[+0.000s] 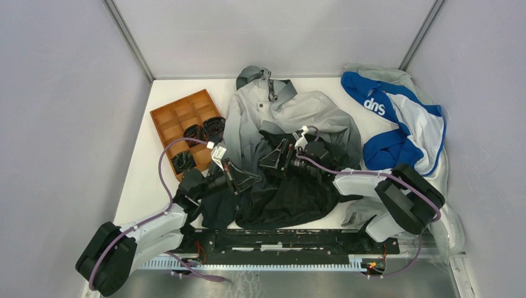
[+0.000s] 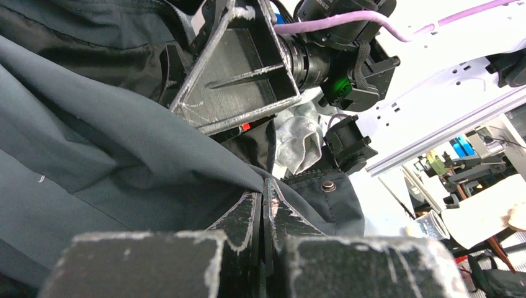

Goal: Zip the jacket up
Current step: Pick up the jacket from the center of the board.

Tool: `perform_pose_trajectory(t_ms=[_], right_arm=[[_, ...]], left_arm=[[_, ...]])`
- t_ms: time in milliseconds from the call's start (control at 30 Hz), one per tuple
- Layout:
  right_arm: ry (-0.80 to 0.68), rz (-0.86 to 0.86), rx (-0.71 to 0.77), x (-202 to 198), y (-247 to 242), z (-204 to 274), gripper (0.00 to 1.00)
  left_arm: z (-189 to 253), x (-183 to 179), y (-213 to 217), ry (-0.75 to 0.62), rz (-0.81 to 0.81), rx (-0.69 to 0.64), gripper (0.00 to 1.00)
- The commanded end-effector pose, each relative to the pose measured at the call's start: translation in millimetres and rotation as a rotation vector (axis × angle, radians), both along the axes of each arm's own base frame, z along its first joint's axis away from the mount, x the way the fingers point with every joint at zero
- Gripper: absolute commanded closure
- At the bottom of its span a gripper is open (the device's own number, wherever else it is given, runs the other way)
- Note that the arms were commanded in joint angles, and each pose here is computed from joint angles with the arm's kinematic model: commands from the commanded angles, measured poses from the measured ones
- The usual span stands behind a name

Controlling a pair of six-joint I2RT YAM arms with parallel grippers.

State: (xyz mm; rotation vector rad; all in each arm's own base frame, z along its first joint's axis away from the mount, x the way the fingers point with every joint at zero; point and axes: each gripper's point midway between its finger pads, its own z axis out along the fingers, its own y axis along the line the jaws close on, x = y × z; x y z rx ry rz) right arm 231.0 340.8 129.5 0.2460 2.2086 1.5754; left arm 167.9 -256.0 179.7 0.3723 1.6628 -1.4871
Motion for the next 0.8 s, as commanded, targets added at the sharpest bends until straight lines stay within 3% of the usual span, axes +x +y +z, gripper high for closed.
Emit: perform_pose_trajectory(t_ms=[0,133,233,467,567,767], right_arm=[[-0.077,-0.032,0.083,23.0,13.6,37.3,0.14],[-0.097,-0.05,0.083,32.3,5.8,40.1,0.27],[-0.131,-0.064,0.083,39.0,-3.8,43.2,0.4],[-0.221,-0.029,0.087,37.2,-5.7,54.2,0.66],[-0.257,-0.023,0.08,38.5,-5.3,56.9,0.72],[-0.329,0.01,0.058,38.7,-2.8,62.8,0.82]], left_arm=[[15.3,-9.5,-2.1,-0.036,-0.053,-0.046,0.98],[4.6,-6.0,0.2,-0.001,-0.025,-0.007,0.96],[-10.9,-0.2,4.5,0.044,0.021,0.056,0.9],[-29.9,7.2,11.7,0.136,0.093,0.124,0.62],[-35.8,10.1,10.9,0.182,0.098,0.162,0.52],[-51.1,10.0,5.4,0.29,0.065,0.229,0.43]])
